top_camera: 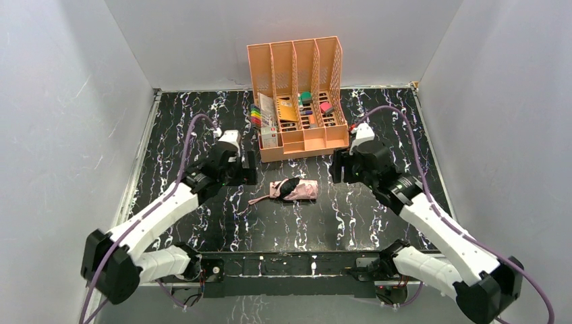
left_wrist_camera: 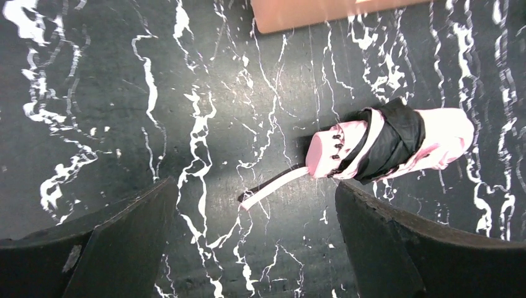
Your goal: Put away the umbrella
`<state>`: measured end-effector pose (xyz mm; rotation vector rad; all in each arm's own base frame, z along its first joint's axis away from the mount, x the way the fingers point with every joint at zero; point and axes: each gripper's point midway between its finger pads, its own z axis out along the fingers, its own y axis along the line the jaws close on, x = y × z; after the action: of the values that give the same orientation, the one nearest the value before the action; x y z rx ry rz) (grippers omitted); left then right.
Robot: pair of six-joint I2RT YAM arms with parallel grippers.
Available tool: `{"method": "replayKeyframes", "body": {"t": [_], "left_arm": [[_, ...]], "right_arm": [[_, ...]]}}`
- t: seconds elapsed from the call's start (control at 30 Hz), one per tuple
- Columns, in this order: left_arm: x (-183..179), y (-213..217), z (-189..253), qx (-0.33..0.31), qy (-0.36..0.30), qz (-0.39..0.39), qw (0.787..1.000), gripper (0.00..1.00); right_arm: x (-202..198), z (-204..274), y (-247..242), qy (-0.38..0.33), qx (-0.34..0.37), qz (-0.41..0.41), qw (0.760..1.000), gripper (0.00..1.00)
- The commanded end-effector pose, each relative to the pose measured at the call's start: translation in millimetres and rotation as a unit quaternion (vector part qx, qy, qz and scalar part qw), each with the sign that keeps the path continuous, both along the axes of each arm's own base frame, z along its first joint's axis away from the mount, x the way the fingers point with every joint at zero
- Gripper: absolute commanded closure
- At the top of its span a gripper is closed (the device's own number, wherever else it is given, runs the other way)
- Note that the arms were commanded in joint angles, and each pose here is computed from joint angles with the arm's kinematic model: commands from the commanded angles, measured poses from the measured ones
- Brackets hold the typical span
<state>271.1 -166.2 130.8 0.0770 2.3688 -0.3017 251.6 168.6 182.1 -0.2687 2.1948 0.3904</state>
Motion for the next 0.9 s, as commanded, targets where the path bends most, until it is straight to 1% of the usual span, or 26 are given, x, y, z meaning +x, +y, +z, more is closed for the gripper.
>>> {"method": "replayKeyframes", "body": {"t": [0.0, 0.1, 0.17, 0.33, 0.4, 0.43, 0.53, 0.63, 0.73, 0.83, 0.87], "left_arm": [[-9.6, 26.9, 31.5, -0.018, -0.059, 0.049, 0.997, 0.02], [-13.1, 40.0, 52.0, -0.028, -0.104, 0.068, 0.992, 0.02], [-17.6, 50.6, 59.4, -0.022, -0.115, 0.083, 0.99, 0.02], [-30.0, 70.1, 75.8, -0.015, -0.131, 0.107, 0.986, 0.02], [-35.0, 76.4, 86.7, -0.017, -0.148, 0.107, 0.983, 0.02], [-37.7, 81.2, 92.5, -0.016, -0.159, 0.11, 0.981, 0.02], [-46.1, 98.7, 109.8, -0.01, -0.187, 0.131, 0.974, 0.02], [-54.5, 114.7, 115.2, 0.001, -0.195, 0.155, 0.969, 0.02], [-62.2, 126.1, 113.7, 0.004, -0.197, 0.175, 0.965, 0.02], [-69.1, 134.4, 115.6, -0.01, -0.215, 0.188, 0.958, 0.02], [-70.5, 135.1, 115.9, -0.012, -0.218, 0.188, 0.958, 0.02]], "right_arm": [[-3.1, 44.8, -12.7, -0.107, 0.004, 0.023, 0.994, 0.26], [-8.8, 61.1, -20.7, -0.156, 0.019, 0.021, 0.987, 0.24], [-12.3, 67.6, -25.9, -0.174, 0.022, 0.018, 0.984, 0.21], [-18.5, 75.8, -39.2, -0.192, 0.021, 0.0, 0.981, 0.11], [-20.4, 76.6, -45.0, -0.193, 0.015, -0.009, 0.981, 0.02], [-21.8, 75.7, -48.2, -0.191, 0.011, -0.013, 0.981, 0.01], [-24.6, 76.9, -60.7, -0.189, -0.002, -0.036, 0.981, 0.01], [-28.2, 80.4, -80.4, -0.189, -0.014, -0.079, 0.979, 0.01], [-31.8, 84.1, -109.8, -0.207, -0.012, -0.156, 0.966, 0.02], [-39.0, 89.1, -124.4, -0.25, 0.011, -0.181, 0.951, 0.01], [-40.6, 86.3, -129.9, -0.253, 0.012, -0.194, 0.948, 0.01]]}}
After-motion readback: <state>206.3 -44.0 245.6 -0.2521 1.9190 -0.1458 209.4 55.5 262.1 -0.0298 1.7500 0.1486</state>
